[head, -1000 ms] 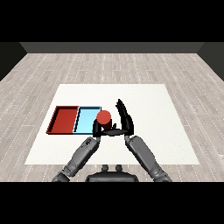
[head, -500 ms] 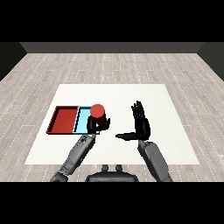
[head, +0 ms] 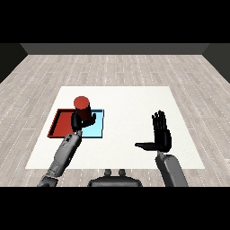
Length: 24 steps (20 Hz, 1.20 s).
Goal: Pick the red can and put it in the red box
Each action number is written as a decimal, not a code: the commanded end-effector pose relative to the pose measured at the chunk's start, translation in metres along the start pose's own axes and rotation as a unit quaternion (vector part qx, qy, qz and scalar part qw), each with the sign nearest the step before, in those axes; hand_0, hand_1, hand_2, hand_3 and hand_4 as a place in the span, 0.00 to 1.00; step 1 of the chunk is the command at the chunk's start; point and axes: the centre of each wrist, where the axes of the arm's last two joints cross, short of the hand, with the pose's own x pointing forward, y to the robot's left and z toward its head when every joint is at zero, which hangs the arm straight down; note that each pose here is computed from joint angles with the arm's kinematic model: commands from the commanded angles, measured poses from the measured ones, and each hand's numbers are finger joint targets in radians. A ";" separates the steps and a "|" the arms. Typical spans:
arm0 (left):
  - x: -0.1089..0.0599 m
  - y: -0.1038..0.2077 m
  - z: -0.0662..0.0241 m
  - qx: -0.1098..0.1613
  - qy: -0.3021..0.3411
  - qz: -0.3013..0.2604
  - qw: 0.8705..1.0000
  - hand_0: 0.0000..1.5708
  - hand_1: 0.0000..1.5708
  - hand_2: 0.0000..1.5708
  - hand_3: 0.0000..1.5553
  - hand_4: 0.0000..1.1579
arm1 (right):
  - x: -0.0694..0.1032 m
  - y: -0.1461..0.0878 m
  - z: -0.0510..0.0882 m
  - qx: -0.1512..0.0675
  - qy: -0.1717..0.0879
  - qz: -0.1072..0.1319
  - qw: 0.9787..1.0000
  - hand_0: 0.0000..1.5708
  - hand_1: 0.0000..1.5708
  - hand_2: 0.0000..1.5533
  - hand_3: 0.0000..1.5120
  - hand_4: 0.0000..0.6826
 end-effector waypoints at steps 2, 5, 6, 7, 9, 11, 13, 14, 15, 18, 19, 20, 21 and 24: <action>0.012 0.059 -0.0252 0.024 0.015 -0.079 0.996 1.00 1.00 1.00 0.96 0.97 | -0.005 -0.024 0.012 -0.021 0.011 0.011 1.000 0.00 0.00 0.00 0.00 0.00; -0.028 0.091 -0.0309 0.035 0.060 -0.168 0.983 1.00 1.00 0.98 0.94 0.97 | -0.010 -0.017 0.013 -0.019 0.023 0.002 1.000 0.00 0.00 0.00 0.00 0.00; -0.013 0.114 -0.0461 0.057 0.077 -0.173 0.980 1.00 1.00 0.98 0.95 0.96 | -0.020 -0.018 0.024 -0.028 0.022 -0.001 0.999 0.00 0.00 0.00 0.00 0.00; -0.039 0.130 -0.0237 0.055 0.099 -0.199 0.973 1.00 1.00 0.99 0.96 0.96 | -0.024 -0.033 0.011 -0.036 0.018 0.002 0.999 0.00 0.00 0.00 0.00 0.00; -0.044 0.138 -0.0361 0.059 0.141 -0.235 0.960 1.00 1.00 0.99 0.97 0.93 | -0.024 -0.035 0.011 -0.036 0.030 0.009 0.999 0.00 0.00 0.00 0.00 0.00; -0.059 0.160 -0.0265 0.058 0.191 -0.249 0.948 1.00 1.00 0.99 0.95 0.91 | -0.016 -0.028 0.000 -0.037 0.031 0.006 0.999 0.00 0.00 0.00 0.00 0.00; -0.067 0.177 -0.0304 0.075 0.226 -0.298 0.924 1.00 1.00 0.99 0.94 0.91 | -0.041 -0.038 0.008 -0.038 0.032 0.017 0.999 0.00 0.00 0.00 0.00 0.00; -0.072 0.179 -0.0316 0.067 0.247 -0.303 0.918 1.00 1.00 0.97 0.92 0.88 | -0.032 -0.039 -0.006 -0.047 0.028 0.016 0.998 0.00 0.00 0.00 0.00 0.00; -0.085 0.183 -0.0181 0.074 0.262 -0.329 0.904 1.00 1.00 0.97 0.91 0.87 | -0.038 -0.041 0.009 -0.048 0.030 0.016 0.998 0.00 0.00 0.00 0.00 0.00; -0.096 0.174 -0.0236 0.072 0.318 -0.349 0.878 0.60 0.60 0.54 0.43 0.77 | -0.038 -0.044 -0.007 -0.040 0.030 0.012 0.999 0.00 0.00 0.00 0.00 0.00; -0.096 0.199 -0.0158 0.071 0.337 -0.360 0.867 0.68 0.68 0.62 0.40 0.71 | -0.046 -0.040 0.004 -0.044 0.031 0.023 0.998 0.00 0.00 0.00 0.00 0.00; -0.102 0.179 -0.0185 0.064 0.344 -0.348 0.869 0.40 0.40 0.38 0.00 0.67 | -0.048 -0.044 -0.005 -0.043 0.033 0.038 0.998 0.00 0.00 0.00 0.00 0.00; -0.112 0.184 -0.0018 0.061 0.354 -0.361 0.860 0.00 0.00 0.00 0.00 0.62 | -0.056 -0.032 -0.011 -0.030 0.035 0.025 0.999 0.00 0.00 0.00 0.00 0.00; -0.124 0.165 0.0062 0.042 0.391 -0.356 0.848 0.59 0.59 0.56 0.00 0.62 | -0.053 -0.037 -0.020 -0.055 0.028 0.023 0.998 0.00 0.00 0.00 0.00 0.00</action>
